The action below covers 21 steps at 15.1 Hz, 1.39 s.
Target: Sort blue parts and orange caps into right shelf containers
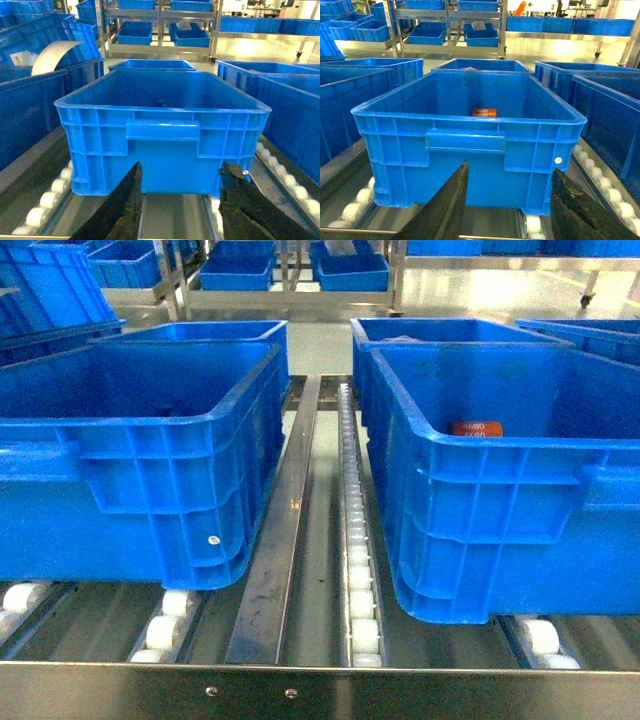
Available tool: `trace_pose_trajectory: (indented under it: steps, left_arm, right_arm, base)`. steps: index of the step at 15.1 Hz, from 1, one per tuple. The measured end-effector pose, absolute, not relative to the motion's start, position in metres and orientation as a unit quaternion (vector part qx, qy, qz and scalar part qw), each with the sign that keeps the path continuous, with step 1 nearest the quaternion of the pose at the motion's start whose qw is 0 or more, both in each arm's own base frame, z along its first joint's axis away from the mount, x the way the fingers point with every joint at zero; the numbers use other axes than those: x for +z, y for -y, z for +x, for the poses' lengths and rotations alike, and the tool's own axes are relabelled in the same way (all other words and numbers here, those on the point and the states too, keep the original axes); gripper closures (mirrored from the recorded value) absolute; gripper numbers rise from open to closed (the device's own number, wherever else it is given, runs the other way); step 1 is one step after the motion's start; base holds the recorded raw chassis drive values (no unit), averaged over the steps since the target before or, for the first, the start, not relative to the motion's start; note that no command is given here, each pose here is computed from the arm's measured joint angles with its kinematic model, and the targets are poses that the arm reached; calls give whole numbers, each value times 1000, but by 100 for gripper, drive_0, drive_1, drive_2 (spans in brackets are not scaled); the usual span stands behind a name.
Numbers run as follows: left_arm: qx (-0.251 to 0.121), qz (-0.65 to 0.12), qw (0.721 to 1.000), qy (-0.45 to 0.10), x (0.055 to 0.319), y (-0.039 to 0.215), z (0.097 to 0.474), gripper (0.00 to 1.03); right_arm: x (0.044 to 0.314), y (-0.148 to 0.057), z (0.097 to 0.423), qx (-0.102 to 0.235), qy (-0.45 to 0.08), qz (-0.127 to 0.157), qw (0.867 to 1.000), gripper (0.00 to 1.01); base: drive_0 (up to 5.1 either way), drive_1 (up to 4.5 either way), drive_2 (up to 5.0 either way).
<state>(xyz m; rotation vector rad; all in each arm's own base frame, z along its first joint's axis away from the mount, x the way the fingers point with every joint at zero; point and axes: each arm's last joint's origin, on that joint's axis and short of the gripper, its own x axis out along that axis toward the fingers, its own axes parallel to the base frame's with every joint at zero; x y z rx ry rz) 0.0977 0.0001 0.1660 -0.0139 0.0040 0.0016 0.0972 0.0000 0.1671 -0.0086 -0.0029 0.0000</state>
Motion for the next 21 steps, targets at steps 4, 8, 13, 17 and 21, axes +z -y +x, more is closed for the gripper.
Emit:
trace_pose_trajectory:
  steps: [4, 8, 13, 17, 21]
  left_arm:
    - [1, -7, 1000, -2, 166, 0, 98, 16]
    - [1, -5, 1000, -2, 166, 0, 98, 5]
    - [1, -5, 1000, -2, 166, 0, 98, 5]
    - [0, -5, 1000, -2, 166, 0, 98, 5]
    - [0, -5, 1000, -2, 166, 0, 98, 5]
  right_arm:
    - [167, 0, 97, 0, 2, -4, 1000, 10]
    - [167, 0, 97, 0, 1, -4, 1000, 3]
    - [167, 0, 97, 0, 1, -4, 1000, 3]
    - [167, 0, 97, 0, 1, -4, 1000, 3]
    - [167, 0, 97, 0, 2, -4, 1000, 3]
  base:
    - [0, 0, 0]
    - [0, 0, 0]
    - [0, 0, 0]
    - [0, 0, 0]
    - [0, 0, 0]
